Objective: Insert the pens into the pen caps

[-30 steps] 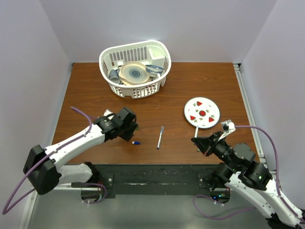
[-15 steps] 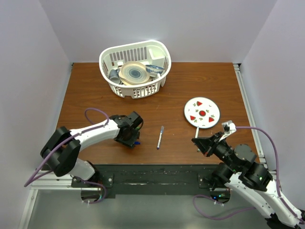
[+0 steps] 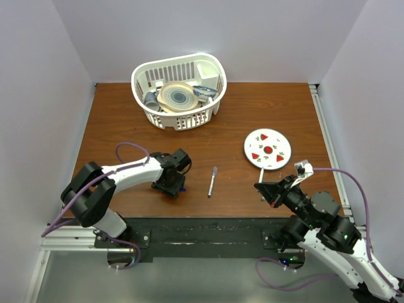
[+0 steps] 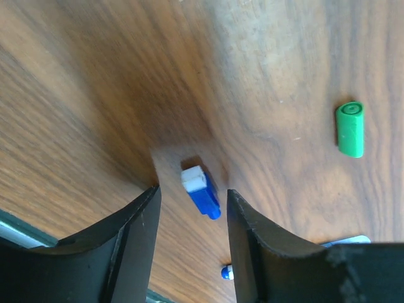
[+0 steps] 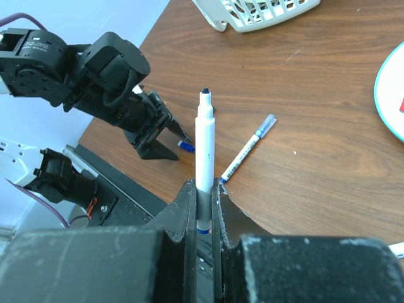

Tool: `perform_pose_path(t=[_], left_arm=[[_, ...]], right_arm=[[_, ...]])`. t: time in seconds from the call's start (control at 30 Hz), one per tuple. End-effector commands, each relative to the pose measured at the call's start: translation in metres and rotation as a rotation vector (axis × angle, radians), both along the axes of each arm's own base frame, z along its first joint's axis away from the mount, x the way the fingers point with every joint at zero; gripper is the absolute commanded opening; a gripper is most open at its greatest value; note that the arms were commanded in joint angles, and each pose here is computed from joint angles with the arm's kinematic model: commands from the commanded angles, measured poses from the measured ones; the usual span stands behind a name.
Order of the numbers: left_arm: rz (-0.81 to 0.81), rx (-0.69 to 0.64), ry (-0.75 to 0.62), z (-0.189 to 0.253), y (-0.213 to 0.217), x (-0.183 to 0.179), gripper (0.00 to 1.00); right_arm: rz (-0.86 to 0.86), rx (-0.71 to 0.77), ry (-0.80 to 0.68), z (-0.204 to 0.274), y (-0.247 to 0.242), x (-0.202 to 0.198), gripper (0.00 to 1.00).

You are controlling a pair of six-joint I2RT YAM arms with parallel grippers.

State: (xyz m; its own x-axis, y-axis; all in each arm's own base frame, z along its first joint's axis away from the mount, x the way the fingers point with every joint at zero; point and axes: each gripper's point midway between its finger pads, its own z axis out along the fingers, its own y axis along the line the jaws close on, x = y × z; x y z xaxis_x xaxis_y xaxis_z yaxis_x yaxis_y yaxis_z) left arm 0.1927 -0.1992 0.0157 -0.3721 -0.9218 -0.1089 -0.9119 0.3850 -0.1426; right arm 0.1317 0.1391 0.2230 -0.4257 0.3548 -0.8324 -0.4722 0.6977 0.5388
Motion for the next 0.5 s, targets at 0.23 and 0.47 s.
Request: perform_pose_path(t=[0.23, 0.47], left_arm=[[0.082, 0.032, 0.018, -0.011, -0.003, 0.008, 0.31], [-0.027, 0.037, -0.056, 0.002, -0.006, 0.02, 0.01]], right_arm=[[-0.001, 0.008, -0.016, 0.003, -0.001, 0.0, 0.0], [0.071, 0.005, 0.021, -0.002, 0.017, -0.003, 0.0]])
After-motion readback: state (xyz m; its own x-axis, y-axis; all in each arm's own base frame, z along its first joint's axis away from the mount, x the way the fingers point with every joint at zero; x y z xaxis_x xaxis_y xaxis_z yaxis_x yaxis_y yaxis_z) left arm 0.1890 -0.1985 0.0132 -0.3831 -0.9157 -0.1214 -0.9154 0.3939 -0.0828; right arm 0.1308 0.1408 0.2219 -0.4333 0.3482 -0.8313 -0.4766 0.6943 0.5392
